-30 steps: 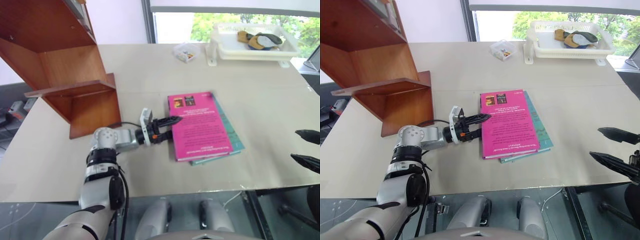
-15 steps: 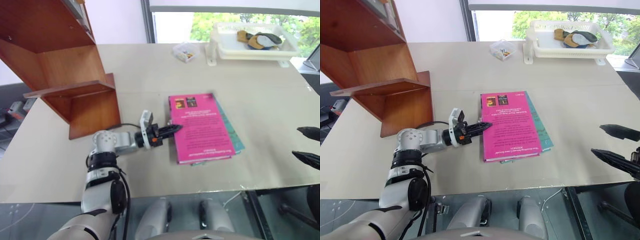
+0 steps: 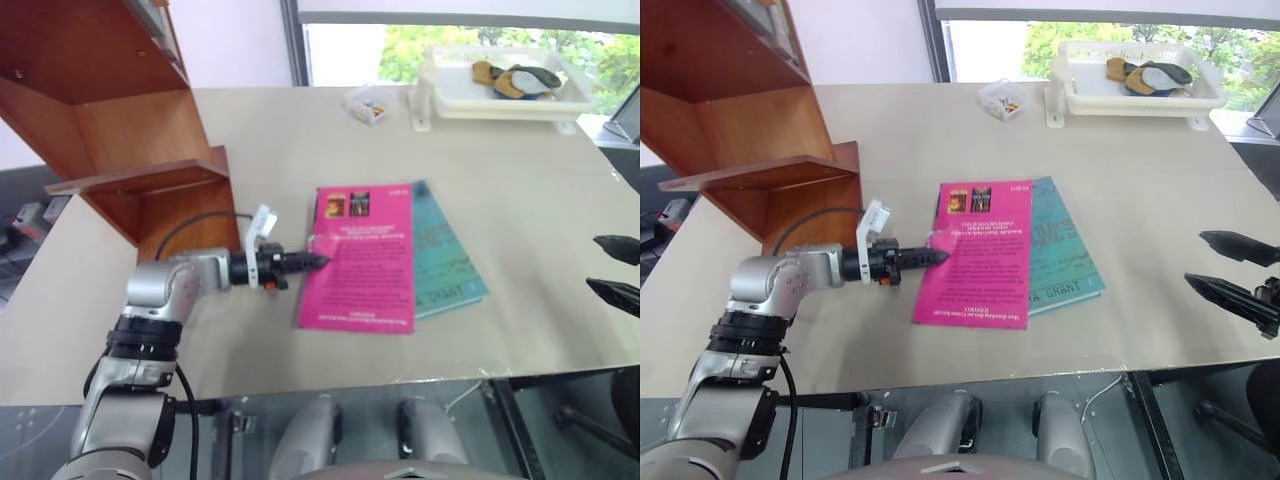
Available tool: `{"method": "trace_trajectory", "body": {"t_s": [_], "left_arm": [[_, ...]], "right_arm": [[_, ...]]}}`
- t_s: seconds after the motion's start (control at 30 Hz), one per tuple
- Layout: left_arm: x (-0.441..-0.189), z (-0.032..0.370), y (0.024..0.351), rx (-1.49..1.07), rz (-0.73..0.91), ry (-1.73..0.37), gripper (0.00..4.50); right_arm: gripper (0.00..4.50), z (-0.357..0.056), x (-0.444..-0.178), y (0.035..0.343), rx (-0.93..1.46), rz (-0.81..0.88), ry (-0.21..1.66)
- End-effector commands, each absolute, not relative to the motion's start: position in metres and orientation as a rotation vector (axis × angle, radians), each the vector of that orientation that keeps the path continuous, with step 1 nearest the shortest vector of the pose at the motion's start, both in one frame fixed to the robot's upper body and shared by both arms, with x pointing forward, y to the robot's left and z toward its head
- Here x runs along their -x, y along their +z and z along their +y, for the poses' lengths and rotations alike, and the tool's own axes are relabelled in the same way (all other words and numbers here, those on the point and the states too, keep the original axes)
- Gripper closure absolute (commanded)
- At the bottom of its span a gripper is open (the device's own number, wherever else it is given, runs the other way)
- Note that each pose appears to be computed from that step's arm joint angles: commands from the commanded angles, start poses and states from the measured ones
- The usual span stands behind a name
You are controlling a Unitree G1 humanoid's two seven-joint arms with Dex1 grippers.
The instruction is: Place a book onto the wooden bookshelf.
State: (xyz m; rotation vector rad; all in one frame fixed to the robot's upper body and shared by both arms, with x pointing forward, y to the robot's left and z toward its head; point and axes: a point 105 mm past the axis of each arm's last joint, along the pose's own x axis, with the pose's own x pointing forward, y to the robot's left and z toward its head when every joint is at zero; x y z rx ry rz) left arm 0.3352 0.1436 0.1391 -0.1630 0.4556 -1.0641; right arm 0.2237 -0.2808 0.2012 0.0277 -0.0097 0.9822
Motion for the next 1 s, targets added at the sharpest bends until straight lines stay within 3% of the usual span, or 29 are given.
{"method": "trace_trajectory", "body": {"t_s": [0.03, 0.23, 0.43, 0.63, 0.77, 1.0], "left_arm": [[-0.354, 0.134, 0.218, -0.176, 0.148, -1.022, 4.43], [-0.343, 0.104, 0.29, -0.196, -0.081, -1.074, 4.43], [-0.334, 0.089, 0.318, -0.138, -0.181, -1.069, 4.43], [-0.323, 0.078, 0.338, -0.298, -0.356, -1.041, 4.43], [-0.317, 0.075, 0.355, -0.464, -0.519, -0.98, 4.43], [-0.302, 0.066, 0.348, -1.141, -0.705, -0.871, 4.43]], "right_arm": [[0.0, -0.265, -0.235, 0.199, -0.033, -0.056, 1.037], [0.0, -0.255, -0.249, 0.201, -0.037, -0.089, 1.084], [0.0, -0.254, -0.255, 0.199, -0.03, -0.077, 1.094], [0.0, -0.257, -0.26, 0.203, -0.013, -0.072, 1.096], [0.0, -0.257, -0.263, 0.204, -0.004, -0.067, 1.104], [0.0, -0.259, -0.272, 0.21, 0.012, -0.068, 1.114]]}}
